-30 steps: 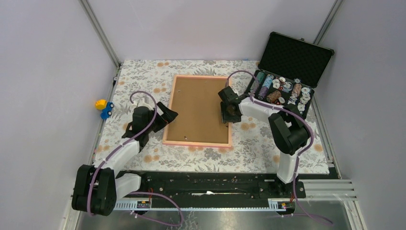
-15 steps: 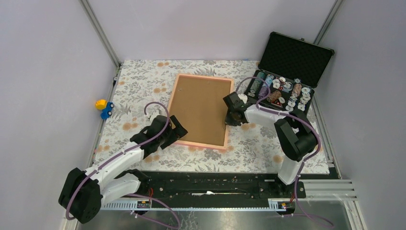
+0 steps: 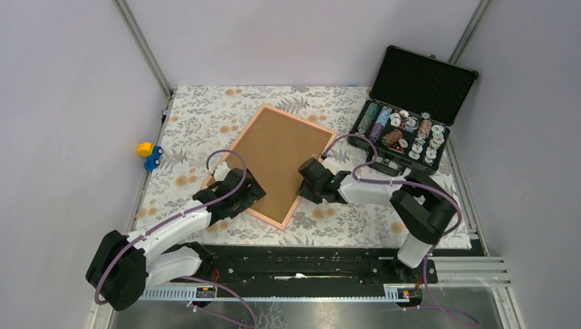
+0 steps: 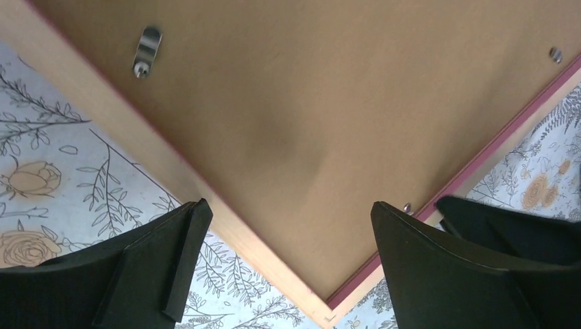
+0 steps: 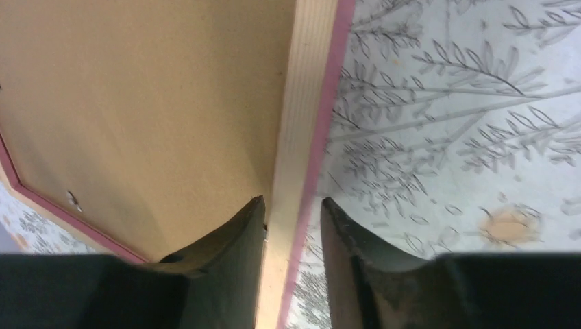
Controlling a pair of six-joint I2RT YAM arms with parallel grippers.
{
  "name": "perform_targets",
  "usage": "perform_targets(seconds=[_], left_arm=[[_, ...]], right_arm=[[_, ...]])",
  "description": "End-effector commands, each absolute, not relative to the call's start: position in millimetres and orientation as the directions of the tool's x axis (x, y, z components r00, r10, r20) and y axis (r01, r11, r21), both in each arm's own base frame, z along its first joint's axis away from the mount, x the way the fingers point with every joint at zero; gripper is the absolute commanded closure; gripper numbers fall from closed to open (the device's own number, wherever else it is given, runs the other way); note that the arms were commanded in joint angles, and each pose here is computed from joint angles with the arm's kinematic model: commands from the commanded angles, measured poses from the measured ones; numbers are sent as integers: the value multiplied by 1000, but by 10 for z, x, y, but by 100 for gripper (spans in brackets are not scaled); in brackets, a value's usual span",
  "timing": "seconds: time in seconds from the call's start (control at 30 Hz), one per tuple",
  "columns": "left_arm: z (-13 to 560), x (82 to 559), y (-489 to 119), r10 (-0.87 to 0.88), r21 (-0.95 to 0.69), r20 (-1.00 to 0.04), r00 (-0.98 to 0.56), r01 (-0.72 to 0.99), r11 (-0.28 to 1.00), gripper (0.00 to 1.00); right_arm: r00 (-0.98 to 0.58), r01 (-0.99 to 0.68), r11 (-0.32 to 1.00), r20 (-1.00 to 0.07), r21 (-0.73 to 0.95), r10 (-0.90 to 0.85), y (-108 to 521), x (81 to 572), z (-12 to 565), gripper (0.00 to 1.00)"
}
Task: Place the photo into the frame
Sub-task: Install the photo frame at the center of the board.
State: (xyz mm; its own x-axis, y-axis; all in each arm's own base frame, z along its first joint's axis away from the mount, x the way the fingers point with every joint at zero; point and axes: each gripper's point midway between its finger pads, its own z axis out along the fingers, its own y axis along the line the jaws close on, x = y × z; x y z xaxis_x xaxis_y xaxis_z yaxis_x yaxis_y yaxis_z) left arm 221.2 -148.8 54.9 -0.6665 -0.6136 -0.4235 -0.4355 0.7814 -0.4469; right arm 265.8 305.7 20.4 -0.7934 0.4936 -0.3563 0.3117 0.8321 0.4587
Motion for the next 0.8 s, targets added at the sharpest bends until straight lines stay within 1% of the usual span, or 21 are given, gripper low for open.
perform_targets(seconds=[0.0, 0.03, 0.1, 0.13, 0.2, 0.27, 0.37, 0.43, 0.5, 0.6, 0.63, 0.7, 0.77], left_arm=[[823, 2466, -1494, -587, -483, -527, -615, -352, 802, 2], [816, 2463, -1499, -584, -491, -529, -615, -340, 802, 1], [791, 2455, -1522, -586, -512, -526, -616, -321, 797, 2], [779, 2449, -1533, -589, -523, -523, -616, -313, 793, 2], [725, 2422, -1528, -588, -529, -521, -618, -306, 791, 2], [693, 2408, -1500, -582, -522, -530, -616, -304, 797, 2], [648, 2385, -1415, -573, -490, -548, -610, -321, 810, 2], [590, 2355, -1359, -560, -463, -556, -614, -331, 822, 2], [545, 2343, -1351, -553, -457, -559, -619, -326, 827, 2], [471, 2332, -1373, -541, -459, -558, -630, -308, 833, 2], [458, 2332, -1381, -539, -459, -556, -633, -307, 834, 2], [432, 2338, -1395, -534, -458, -555, -638, -301, 836, 2], [406, 2342, -1400, -534, -456, -553, -640, -304, 836, 2]], right_arm=[[-824, 127, 871, -439, 474, 359, 2978, 2533, 527, 42], [-819, 73, 885, -479, 460, 316, 2932, 2543, 611, 30], [-810, 34, 918, -526, 396, 257, 2736, 2598, 735, 20], [-806, 18, 928, -543, 373, 234, 2650, 2646, 790, 16], [-799, 16, 938, -560, 347, 221, 2482, 2802, 870, 15], [-799, 38, 939, -553, 342, 234, 2347, 2969, 902, 15], [-823, 92, 932, -500, 352, 270, 2209, 3224, 832, 19], [-827, 97, 938, -497, 332, 261, 2166, 3409, 811, 21], [-827, 62, 952, -519, 299, 217, 2185, 3596, 811, 21], [-833, -85, 966, -550, 243, 65, 2348, 3862, 840, 20], [-838, -106, 971, -545, 214, 28, 2352, 3940, 801, 20], [-866, -58, 983, -498, 175, 37, 2274, 4037, 701, 18], [-891, 20, 984, -444, 177, 98, 2231, 4076, 598, 18]])
